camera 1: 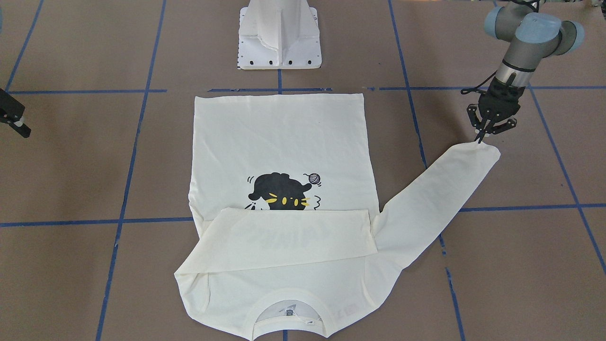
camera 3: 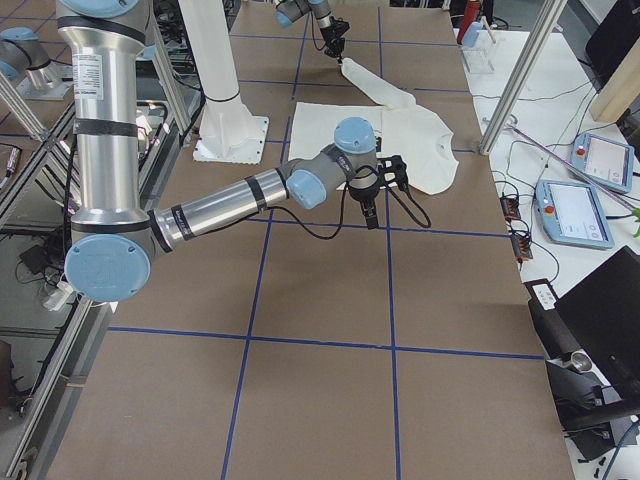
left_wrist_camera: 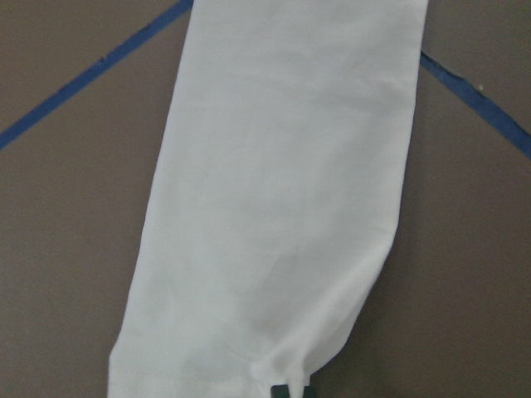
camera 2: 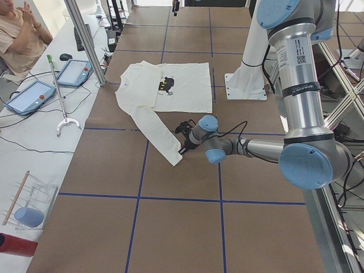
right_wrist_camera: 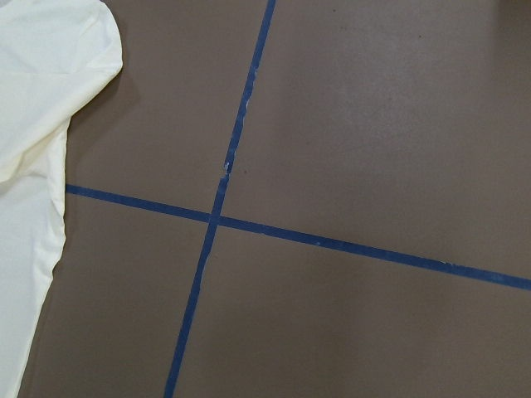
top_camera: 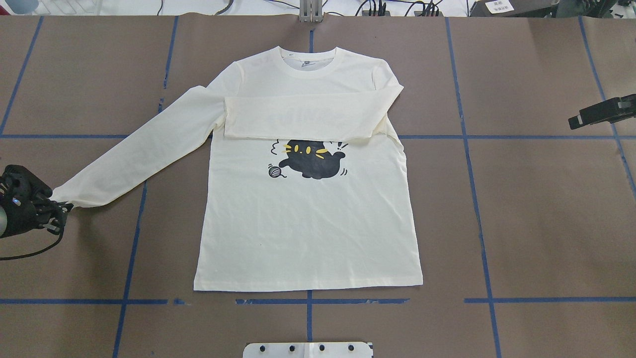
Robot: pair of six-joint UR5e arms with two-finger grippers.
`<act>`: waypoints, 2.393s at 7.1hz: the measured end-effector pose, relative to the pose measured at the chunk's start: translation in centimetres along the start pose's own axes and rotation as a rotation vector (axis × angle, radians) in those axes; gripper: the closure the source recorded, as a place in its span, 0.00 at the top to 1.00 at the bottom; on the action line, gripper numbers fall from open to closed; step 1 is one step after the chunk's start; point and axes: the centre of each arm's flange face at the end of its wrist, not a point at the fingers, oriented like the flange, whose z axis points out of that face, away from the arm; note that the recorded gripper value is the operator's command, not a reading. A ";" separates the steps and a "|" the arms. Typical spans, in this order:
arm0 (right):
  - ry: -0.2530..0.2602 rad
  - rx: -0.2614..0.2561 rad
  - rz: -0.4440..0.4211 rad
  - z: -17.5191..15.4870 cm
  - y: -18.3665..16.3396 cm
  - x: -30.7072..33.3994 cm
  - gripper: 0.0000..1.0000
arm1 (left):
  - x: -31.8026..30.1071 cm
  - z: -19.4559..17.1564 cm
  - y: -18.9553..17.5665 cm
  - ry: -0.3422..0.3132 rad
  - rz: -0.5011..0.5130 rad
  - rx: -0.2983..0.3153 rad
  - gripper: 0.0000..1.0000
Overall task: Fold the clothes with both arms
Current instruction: 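Fold the held sleeve across the shirt body toward the right gripper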
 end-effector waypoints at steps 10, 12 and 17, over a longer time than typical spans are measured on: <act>-0.005 0.005 0.003 -0.3 -0.1 -0.2 1.00 | 23.2 -6.0 -54.4 -0.027 -0.456 0.141 0.00; -0.003 0.009 0.008 -0.5 -0.1 0.0 1.00 | 34.1 -3.3 -58.0 -0.059 -0.494 0.179 0.00; 0.001 0.011 0.013 -0.5 -0.1 0.2 1.00 | 40.3 1.4 -55.8 -0.020 -0.532 0.244 1.00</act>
